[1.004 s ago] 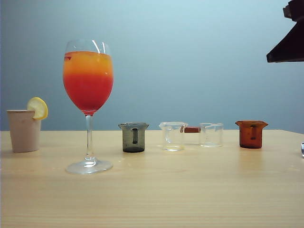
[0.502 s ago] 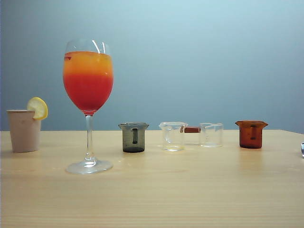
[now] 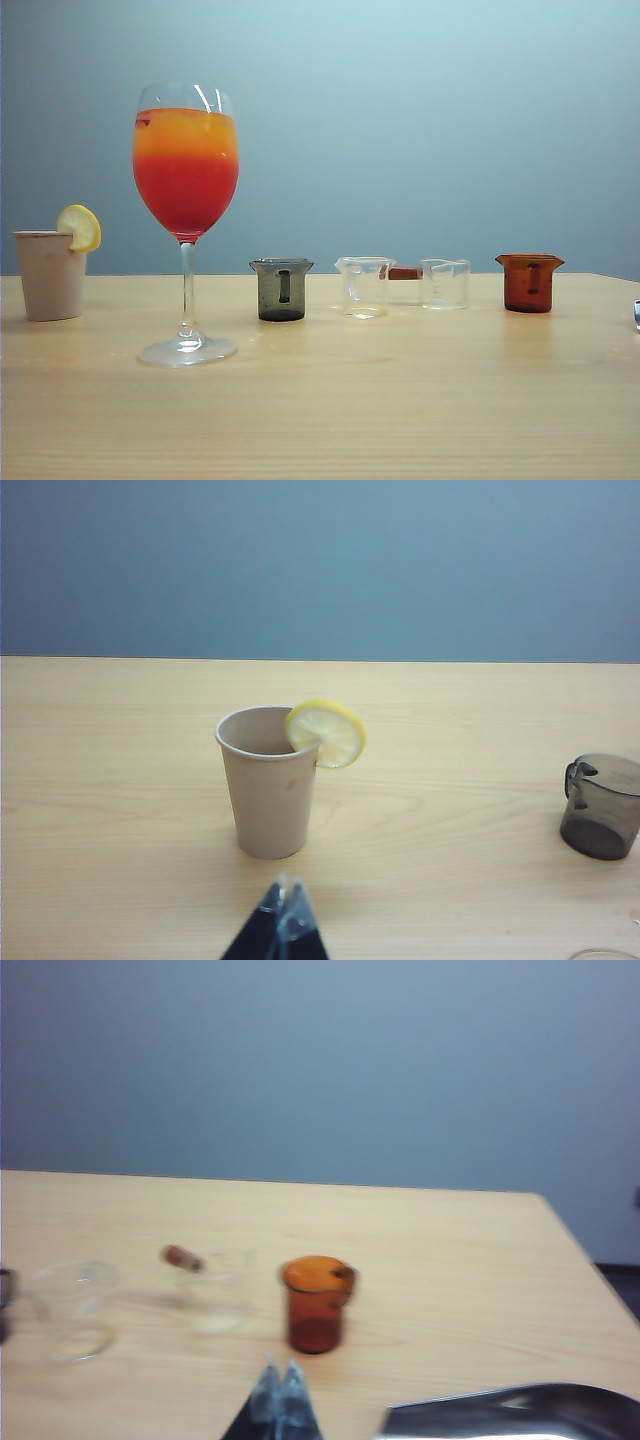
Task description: Pick up the fourth measuring cup from the left, pour the grenadine inside into the goblet, and finally put the measuring cup back in its original place.
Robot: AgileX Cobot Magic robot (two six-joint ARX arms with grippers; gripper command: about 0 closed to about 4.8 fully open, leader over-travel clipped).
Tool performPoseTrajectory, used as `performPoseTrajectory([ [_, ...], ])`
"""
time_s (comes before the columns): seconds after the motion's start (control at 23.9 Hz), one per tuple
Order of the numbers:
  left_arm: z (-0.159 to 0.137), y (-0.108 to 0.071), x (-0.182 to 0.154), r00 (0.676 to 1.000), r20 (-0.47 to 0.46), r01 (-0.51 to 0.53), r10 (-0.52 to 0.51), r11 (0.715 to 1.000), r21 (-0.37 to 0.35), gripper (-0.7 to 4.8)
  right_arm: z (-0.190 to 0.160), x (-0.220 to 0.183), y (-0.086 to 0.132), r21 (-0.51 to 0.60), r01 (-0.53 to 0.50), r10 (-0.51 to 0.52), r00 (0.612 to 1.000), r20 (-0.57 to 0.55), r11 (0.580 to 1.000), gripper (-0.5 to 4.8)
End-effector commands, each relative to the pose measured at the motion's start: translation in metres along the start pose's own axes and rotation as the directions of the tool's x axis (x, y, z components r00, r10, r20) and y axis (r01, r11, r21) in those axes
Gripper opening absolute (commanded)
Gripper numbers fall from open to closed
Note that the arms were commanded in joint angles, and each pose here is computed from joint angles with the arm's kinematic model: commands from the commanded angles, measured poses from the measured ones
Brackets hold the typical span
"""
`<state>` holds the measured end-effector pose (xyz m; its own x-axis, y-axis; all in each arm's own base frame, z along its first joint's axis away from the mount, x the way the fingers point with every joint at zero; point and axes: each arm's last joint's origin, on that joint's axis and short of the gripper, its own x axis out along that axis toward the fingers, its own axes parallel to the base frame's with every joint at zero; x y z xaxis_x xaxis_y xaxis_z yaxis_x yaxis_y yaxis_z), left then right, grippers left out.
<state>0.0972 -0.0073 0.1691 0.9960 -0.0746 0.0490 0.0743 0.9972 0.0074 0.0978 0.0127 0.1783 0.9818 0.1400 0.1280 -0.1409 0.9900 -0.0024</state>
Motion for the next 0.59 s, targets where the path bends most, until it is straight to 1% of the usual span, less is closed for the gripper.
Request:
performPoseTrajectory([
  [0.04,0.0026,0.0000,-0.0002,1.000,0.016,0.003,-0.003,1.000,0.004,0.03,-0.0016,-0.0022,-0.0039,-0.004,0.059,-0.059,0.998,0.005,0.998,-0.01],
  [0.21,0.0026,0.0000,-0.0002,1.000,0.016,0.003,-0.003,1.000,0.004,0.03,-0.0019,-0.0025,-0.0087,-0.011,0.107,-0.107,0.994,0.002,0.994,-0.01],
  [0.59,0.0026,0.0000,-0.0002,1.000,0.016,0.003,-0.003,1.000,0.004,0.03,-0.0025,-0.0026,-0.0091,-0.011,0.110,-0.111,0.994,-0.004,0.994,-0.01],
])
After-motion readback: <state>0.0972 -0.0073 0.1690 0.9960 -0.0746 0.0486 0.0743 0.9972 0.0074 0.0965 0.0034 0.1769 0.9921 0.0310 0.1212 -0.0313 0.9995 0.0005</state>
